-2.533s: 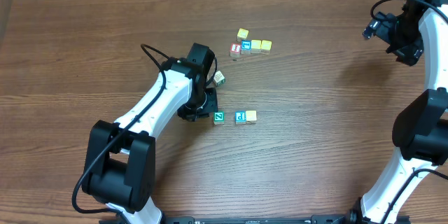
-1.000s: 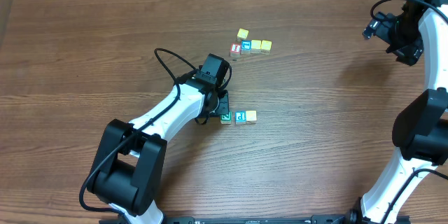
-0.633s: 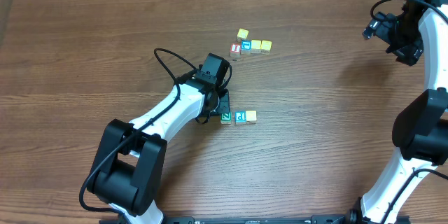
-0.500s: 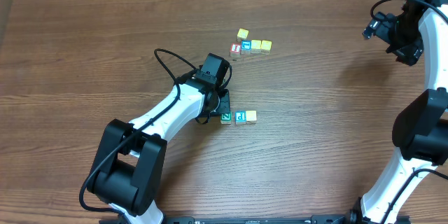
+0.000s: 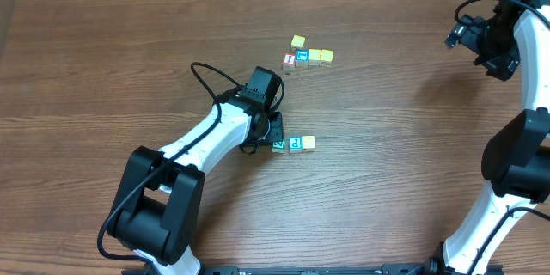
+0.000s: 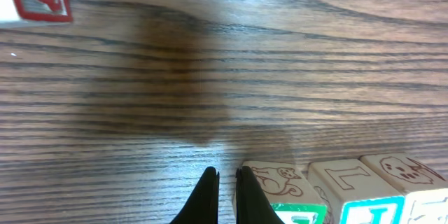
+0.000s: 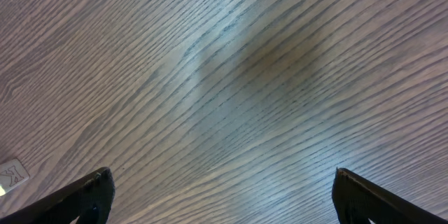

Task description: Flip 5 blocks

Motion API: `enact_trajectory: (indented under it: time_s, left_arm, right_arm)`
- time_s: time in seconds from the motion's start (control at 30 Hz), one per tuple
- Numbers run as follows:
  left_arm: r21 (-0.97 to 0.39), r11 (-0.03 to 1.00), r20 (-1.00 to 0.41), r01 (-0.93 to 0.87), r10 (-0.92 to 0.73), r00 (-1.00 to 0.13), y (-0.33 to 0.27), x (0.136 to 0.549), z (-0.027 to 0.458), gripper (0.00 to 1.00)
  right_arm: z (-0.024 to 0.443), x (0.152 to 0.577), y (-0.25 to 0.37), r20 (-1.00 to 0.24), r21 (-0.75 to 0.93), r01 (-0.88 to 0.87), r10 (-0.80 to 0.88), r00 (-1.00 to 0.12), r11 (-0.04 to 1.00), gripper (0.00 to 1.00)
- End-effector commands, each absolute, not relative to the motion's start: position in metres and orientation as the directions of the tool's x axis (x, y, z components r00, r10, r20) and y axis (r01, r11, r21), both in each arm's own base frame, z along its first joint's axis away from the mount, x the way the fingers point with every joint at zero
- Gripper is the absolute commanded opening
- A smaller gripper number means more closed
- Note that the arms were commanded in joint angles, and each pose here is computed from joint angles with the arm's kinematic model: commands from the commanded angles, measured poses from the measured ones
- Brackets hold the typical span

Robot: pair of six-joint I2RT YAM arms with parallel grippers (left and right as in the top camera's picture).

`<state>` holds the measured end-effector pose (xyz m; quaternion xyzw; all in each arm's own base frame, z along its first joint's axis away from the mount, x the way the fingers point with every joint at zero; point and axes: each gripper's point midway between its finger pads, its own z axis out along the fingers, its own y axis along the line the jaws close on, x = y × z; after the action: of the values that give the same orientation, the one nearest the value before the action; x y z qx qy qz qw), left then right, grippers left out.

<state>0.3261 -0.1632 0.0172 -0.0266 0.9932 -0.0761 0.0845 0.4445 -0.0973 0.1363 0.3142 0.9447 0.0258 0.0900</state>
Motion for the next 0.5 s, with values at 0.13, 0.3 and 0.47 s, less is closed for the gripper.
enact_trajectory:
  time_s: [0.13,0.3,0.47]
  left_arm:
    - [-0.141,0.989,-0.158,-0.054,-0.076,-0.985,-0.162,0.325,0.016,0.04]
    - [-0.139,0.989,-0.125,-0.042,-0.06,-0.99,-0.165,0.316,0.014,0.04]
    - [-0.146,0.988,-0.101,-0.043,-0.058,-0.993,-0.166,0.31,0.014,0.04]
  right_arm:
    - [0.148,0.446,-0.099,-0.185,0.113,0.586,0.596,-0.781,0.803,1.0]
    - [0.148,0.446,-0.099,-0.185,0.113,0.586,0.596,-0.781,0.803,1.0]
    - [0.148,0.446,-0.099,-0.185,0.113,0.586,0.596,-0.781,0.803,1.0]
